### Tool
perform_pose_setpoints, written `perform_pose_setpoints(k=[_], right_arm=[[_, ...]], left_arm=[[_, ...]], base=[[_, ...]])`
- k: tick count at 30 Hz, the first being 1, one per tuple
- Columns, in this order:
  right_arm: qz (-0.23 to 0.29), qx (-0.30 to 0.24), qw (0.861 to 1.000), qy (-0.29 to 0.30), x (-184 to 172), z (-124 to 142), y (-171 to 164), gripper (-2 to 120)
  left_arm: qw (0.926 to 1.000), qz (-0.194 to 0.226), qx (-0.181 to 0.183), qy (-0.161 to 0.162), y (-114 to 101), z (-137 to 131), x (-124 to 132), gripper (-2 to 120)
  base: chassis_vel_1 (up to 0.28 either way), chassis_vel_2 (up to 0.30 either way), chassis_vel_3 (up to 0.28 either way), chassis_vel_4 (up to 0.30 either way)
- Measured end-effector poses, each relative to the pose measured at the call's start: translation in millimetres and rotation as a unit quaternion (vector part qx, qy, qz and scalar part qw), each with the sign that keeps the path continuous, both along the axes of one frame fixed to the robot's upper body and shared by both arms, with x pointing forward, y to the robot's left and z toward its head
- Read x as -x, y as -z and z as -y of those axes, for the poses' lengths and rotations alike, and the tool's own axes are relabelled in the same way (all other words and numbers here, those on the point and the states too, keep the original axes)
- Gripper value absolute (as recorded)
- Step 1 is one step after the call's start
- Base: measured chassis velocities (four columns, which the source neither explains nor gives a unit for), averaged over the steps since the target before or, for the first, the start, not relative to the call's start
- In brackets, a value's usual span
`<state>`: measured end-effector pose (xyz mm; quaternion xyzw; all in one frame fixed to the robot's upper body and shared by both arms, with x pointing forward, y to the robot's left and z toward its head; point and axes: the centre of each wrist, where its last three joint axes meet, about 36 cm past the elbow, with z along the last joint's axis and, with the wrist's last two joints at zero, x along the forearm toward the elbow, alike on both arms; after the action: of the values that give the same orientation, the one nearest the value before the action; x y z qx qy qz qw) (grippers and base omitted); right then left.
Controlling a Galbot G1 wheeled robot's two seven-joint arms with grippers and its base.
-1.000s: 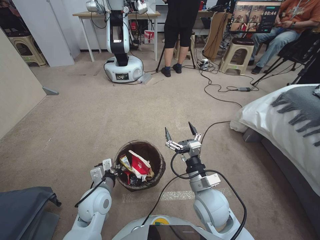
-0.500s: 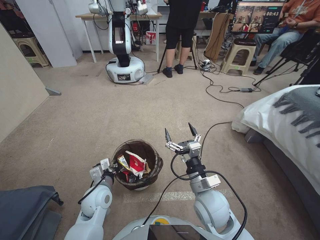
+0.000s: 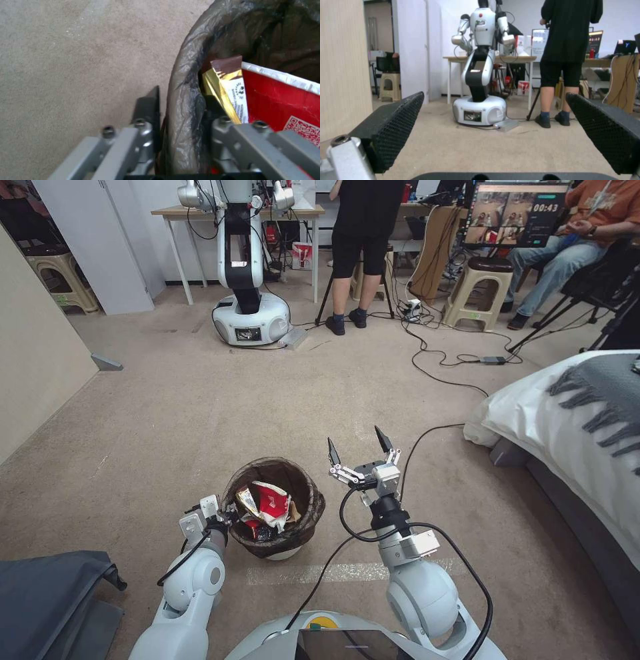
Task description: Pick up the trash bin, then pick up the garbage from the floor and place it into the trash bin.
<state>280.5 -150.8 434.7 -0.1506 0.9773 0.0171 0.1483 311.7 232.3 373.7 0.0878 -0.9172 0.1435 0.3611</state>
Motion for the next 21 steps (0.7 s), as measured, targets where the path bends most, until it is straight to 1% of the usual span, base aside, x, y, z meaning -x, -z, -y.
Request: perform_pose_setpoints(k=[1, 2, 3, 5, 6, 7, 8, 9, 11, 12, 13, 14, 15, 17, 18, 20, 21], right_arm=[[0.000, 0.000, 1.000, -0.001, 0.0, -0.1, 0.0, 100], [0.000, 0.000, 1.000, -0.002, 0.1, -0.3, 0.0, 100], [0.000, 0.000, 1.000, -0.002, 0.1, -0.3, 0.0, 100], [0.000, 0.001, 1.000, -0.004, 0.4, -1.2, 0.0, 100], [0.000, 0.001, 1.000, -0.004, 0.5, -1.8, 0.2, 100], [0.000, 0.001, 1.000, -0.004, 0.5, -1.8, 0.2, 100], [0.000, 0.001, 1.000, -0.005, 0.6, -2.2, 0.4, 100], [0.000, 0.001, 1.000, -0.005, 0.6, -2.2, 0.4, 100], [0.000, 0.001, 1.000, -0.006, 0.6, -2.6, 0.6, 100], [0.000, 0.001, 1.000, -0.006, 0.6, -2.6, 0.6, 100], [0.001, 0.001, 1.000, -0.006, 0.5, -2.6, 0.6, 100], [0.001, 0.002, 1.000, -0.007, 0.5, -2.6, 0.6, 100], [0.001, 0.002, 1.000, -0.007, 0.5, -2.6, 0.6, 100], [0.001, 0.003, 1.000, -0.008, 0.5, -2.6, 0.9, 100], [0.001, 0.003, 1.000, -0.008, 0.5, -2.6, 0.9, 100], [0.001, 0.003, 1.000, -0.009, 0.3, -2.7, 0.9, 100], [0.001, 0.003, 1.000, -0.009, 0.3, -2.7, 0.9, 100]], left_arm=[[1.0000, 0.000, 0.000, 0.001, 0.0, 0.0, 0.0, 29], [1.0000, 0.001, -0.001, 0.002, 0.0, 0.1, 0.0, 36], [1.0000, 0.001, -0.001, 0.002, 0.0, 0.1, 0.0, 36], [1.0000, 0.001, -0.002, 0.003, 0.1, 0.7, 0.1, 42], [1.0000, 0.001, -0.003, 0.004, 0.1, 1.1, 0.1, 49], [1.0000, 0.001, -0.003, 0.004, 0.1, 1.1, 0.1, 49], [1.0000, 0.001, -0.004, 0.004, 0.1, 1.1, 0.1, 54], [1.0000, 0.001, -0.004, 0.004, 0.1, 1.1, 0.1, 54], [1.0000, 0.001, -0.005, 0.005, 0.1, 1.3, 0.1, 67], [1.0000, 0.001, -0.005, 0.005, 0.1, 1.3, 0.1, 67], [1.0000, 0.002, -0.005, 0.005, 0.1, 1.3, 0.0, 71], [1.0000, 0.002, -0.005, 0.005, 0.0, 1.3, -0.1, 80], [1.0000, 0.002, -0.005, 0.005, 0.0, 1.3, -0.1, 80], [1.0000, 0.005, -0.005, 0.005, -0.1, 1.4, -0.4, 91], [1.0000, 0.005, -0.005, 0.005, -0.1, 1.4, -0.4, 91], [0.9999, 0.014, -0.004, 0.006, -0.5, 2.5, -1.6, 99], [0.9999, 0.014, -0.004, 0.006, -0.5, 2.5, -1.6, 99]], base=[[0.000, 0.000, 0.000, 0.000], [0.000, 0.000, 0.000, 0.000], [0.000, 0.000, 0.000, 0.000], [0.000, 0.000, 0.000, 0.000], [0.000, 0.000, 0.000, 0.000], [0.000, 0.000, 0.000, 0.000], [0.000, 0.000, 0.000, 0.000], [0.000, 0.000, 0.000, 0.000], [0.000, 0.000, 0.000, 0.000], [0.000, 0.000, 0.000, 0.000], [0.000, 0.000, 0.000, 0.000], [0.000, 0.000, 0.000, 0.000], [0.000, 0.000, 0.000, 0.000], [0.000, 0.000, 0.000, 0.000], [0.000, 0.000, 0.000, 0.000], [0.000, 0.000, 0.000, 0.000], [0.000, 0.000, 0.000, 0.000]])
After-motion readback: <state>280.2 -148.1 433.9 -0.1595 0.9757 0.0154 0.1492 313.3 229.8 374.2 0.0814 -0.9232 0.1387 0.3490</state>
